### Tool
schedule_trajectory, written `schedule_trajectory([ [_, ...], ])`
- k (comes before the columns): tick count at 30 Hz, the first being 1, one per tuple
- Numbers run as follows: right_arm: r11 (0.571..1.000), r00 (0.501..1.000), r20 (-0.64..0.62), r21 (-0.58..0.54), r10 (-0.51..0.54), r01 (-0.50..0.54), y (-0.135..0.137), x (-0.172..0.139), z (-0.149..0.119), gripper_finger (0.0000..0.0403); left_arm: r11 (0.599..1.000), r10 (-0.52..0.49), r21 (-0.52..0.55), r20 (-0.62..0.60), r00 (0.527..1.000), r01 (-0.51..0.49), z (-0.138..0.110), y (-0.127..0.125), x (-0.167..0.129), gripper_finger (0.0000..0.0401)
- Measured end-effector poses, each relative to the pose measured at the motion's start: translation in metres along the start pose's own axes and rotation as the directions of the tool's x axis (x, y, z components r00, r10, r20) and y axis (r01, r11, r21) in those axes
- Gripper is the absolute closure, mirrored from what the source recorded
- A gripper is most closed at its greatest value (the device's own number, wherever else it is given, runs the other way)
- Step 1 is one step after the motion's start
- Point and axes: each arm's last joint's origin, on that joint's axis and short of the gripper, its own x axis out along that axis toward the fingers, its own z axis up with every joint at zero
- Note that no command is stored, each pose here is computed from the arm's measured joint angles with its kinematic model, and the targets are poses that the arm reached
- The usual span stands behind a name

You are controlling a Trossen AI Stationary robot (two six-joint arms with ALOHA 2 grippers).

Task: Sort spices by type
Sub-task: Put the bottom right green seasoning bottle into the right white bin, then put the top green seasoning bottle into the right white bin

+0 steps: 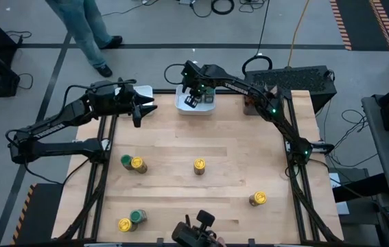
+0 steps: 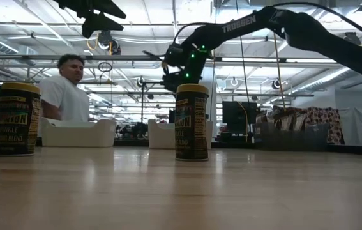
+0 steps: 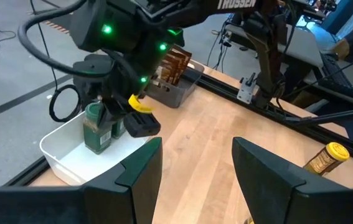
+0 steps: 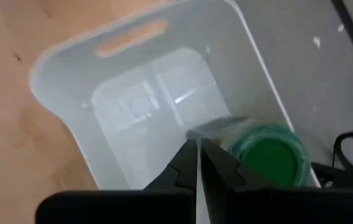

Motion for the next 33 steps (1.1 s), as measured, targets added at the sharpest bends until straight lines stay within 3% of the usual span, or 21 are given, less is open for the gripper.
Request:
schedule_trajectory([
  [14,0.999,0.997,-0.075,0.027,-0.029,0.032,-0.0011,0.0039,-0.0071,0.0403,1.0,-0.002,-0.014,-0.001,1.0,0.002,-0.0001,-0.0004,0.0001,0.0202],
  [33,1.0,0.997,-0.072,0.021,-0.017,0.018,0.0047,-0.0038,-0.0066,0.0403,1.0,-0.002,-0.015,-0.001,1.0,0.002,-0.0002,-0.0004,0.0001,0.0202],
])
